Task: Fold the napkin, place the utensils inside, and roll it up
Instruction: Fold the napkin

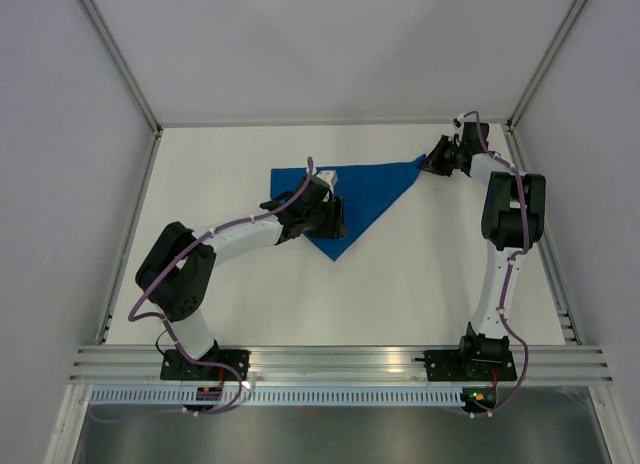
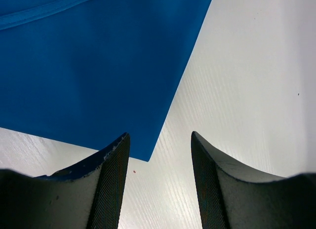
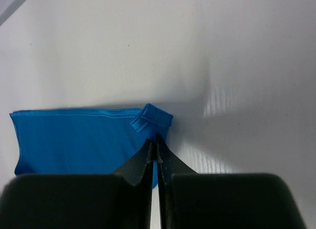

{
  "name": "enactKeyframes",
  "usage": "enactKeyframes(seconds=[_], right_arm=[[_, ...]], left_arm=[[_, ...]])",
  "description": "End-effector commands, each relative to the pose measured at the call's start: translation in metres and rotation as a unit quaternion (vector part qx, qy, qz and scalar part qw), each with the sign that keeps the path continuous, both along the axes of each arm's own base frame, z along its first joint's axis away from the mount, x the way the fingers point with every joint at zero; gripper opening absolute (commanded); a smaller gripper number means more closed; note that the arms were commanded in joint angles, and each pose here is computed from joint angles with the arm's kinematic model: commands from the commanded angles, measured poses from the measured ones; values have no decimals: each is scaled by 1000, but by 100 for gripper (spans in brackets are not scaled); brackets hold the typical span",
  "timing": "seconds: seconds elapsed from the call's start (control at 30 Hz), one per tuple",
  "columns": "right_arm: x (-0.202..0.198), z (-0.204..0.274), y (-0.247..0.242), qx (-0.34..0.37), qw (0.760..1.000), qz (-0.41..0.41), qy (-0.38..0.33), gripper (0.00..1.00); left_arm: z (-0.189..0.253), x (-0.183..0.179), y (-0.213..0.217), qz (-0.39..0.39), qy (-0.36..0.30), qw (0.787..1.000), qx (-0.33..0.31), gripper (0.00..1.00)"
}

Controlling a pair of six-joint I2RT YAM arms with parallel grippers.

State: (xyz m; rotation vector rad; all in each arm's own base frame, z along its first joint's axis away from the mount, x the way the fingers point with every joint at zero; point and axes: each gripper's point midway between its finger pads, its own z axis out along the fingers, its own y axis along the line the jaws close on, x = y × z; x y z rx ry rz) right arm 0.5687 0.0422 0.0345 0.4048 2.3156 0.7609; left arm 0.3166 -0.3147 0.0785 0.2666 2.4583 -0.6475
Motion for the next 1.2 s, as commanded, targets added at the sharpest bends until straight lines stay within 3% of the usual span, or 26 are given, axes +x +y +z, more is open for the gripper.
enactKeyframes(seconds=[0.0, 0.27, 0.33, 0.5, 0.53, 0.9, 1.17], right_arm=[[4, 51, 11, -8, 996, 35, -78, 7], [-34, 93, 45, -76, 977, 120, -162, 5], [-42, 115, 65, -103, 961, 153, -206, 5], [-84, 120, 115, -149, 930, 237, -239, 5], [-91, 127, 122, -173, 913, 260, -262, 5], [-181, 90, 220, -244, 811, 446, -290, 5], [-222, 60, 253, -261, 762, 518, -286, 5]], left_arm=[[24, 4, -1, 17, -24, 999, -18, 57], [52, 9, 23, 77, -51, 996, -15, 58], [56, 11, 31, 97, -52, 994, -16, 57], [62, 7, 64, 150, -58, 987, -20, 51], [61, 8, 71, 163, -56, 985, -23, 50], [53, -8, 119, 223, -41, 973, -44, 39], [44, -14, 127, 229, -30, 972, -45, 38]])
